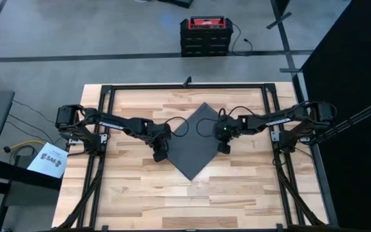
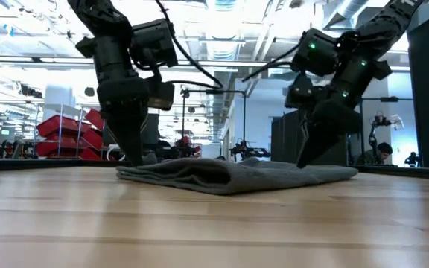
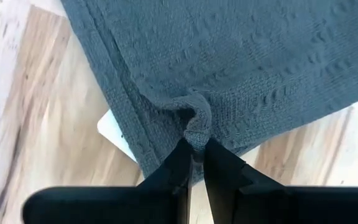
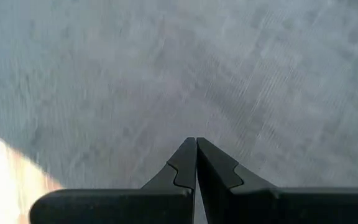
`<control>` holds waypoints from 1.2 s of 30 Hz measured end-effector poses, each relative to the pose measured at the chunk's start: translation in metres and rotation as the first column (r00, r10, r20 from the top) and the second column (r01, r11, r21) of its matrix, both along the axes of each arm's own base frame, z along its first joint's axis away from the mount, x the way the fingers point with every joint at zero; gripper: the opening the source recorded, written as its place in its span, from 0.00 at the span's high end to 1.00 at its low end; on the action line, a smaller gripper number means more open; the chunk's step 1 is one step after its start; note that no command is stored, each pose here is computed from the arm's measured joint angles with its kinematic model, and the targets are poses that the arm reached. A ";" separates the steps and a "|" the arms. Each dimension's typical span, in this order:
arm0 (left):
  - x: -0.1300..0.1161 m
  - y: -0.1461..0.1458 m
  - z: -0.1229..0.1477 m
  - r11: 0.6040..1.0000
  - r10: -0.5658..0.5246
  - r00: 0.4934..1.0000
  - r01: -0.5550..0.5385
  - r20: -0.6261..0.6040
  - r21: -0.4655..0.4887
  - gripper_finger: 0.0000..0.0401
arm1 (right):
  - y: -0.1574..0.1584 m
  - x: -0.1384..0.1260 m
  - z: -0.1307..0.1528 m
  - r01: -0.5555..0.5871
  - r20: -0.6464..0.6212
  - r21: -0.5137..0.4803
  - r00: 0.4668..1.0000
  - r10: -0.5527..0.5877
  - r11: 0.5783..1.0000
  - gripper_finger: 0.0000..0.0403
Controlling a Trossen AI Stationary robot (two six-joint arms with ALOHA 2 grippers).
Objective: Roll towel
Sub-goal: Fold the gray towel
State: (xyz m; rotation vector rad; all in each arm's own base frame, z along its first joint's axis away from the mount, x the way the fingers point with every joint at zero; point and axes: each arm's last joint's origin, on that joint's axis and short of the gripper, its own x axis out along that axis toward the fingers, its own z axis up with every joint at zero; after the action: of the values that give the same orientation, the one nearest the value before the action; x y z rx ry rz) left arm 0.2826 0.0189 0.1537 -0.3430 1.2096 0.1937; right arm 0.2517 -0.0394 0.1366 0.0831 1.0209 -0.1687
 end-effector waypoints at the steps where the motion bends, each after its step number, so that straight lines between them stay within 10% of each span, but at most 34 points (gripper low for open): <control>1: -0.001 0.001 -0.001 1.000 0.003 1.000 -0.003 -0.004 0.001 0.96 | 0.000 -0.003 -0.003 0.008 -0.010 0.007 1.000 -0.008 1.000 1.00; 36: -0.033 0.009 0.007 0.994 0.108 0.994 -0.108 -0.023 -0.013 0.96 | -0.006 -0.033 0.002 0.053 -0.032 -0.009 0.998 -0.053 0.999 1.00</control>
State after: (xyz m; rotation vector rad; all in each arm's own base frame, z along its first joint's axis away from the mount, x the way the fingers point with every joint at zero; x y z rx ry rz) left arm 0.2494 0.0277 0.1606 -0.4198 1.2153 0.2835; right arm 0.2188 -0.0452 0.1385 0.1004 1.0509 -0.2230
